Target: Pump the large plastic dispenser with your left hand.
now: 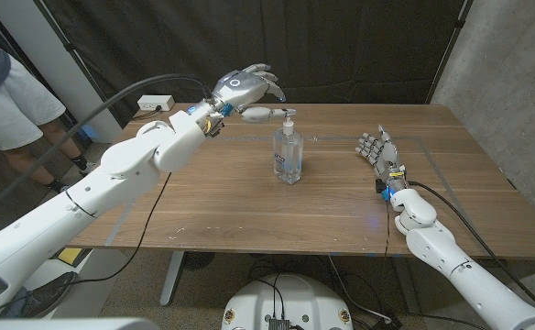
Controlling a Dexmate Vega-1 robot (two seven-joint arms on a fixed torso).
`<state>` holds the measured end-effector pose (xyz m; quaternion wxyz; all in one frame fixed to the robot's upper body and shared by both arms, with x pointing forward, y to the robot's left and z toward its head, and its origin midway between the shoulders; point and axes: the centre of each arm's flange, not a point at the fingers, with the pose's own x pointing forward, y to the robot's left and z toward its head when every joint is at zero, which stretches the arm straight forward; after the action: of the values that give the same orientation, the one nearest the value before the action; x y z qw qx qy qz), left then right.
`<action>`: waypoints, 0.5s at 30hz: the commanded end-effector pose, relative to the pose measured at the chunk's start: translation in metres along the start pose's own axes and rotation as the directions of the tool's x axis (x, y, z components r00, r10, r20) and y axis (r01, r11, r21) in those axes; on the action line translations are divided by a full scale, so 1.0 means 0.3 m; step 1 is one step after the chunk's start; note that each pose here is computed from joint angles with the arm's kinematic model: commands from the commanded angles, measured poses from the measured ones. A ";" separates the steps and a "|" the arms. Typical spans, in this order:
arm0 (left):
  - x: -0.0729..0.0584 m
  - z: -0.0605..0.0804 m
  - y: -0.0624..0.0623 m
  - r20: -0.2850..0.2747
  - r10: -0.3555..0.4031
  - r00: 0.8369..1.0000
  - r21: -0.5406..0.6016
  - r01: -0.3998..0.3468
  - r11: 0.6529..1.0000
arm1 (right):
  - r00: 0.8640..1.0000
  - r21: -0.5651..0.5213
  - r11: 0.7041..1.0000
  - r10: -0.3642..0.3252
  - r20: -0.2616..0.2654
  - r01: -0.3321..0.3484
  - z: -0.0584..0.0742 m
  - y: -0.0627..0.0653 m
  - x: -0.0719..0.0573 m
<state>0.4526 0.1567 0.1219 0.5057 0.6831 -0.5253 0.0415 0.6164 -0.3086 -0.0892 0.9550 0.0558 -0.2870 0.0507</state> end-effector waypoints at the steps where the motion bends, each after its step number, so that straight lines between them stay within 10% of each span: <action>1: 0.034 0.002 -0.013 0.013 -0.018 1.000 -0.026 0.018 1.000 | 1.000 -0.001 1.000 -0.015 -0.011 0.015 -0.010 -0.009 -0.022; 15: 0.034 -0.001 -0.035 0.032 -0.049 0.998 -0.108 0.052 0.993 | 1.000 0.000 1.000 -0.019 -0.013 0.019 -0.013 -0.012 -0.018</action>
<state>0.4602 0.1505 0.1223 0.5174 0.6781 -0.5216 0.0180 0.6144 -0.3105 -0.0953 0.9570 0.0574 -0.2806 0.0452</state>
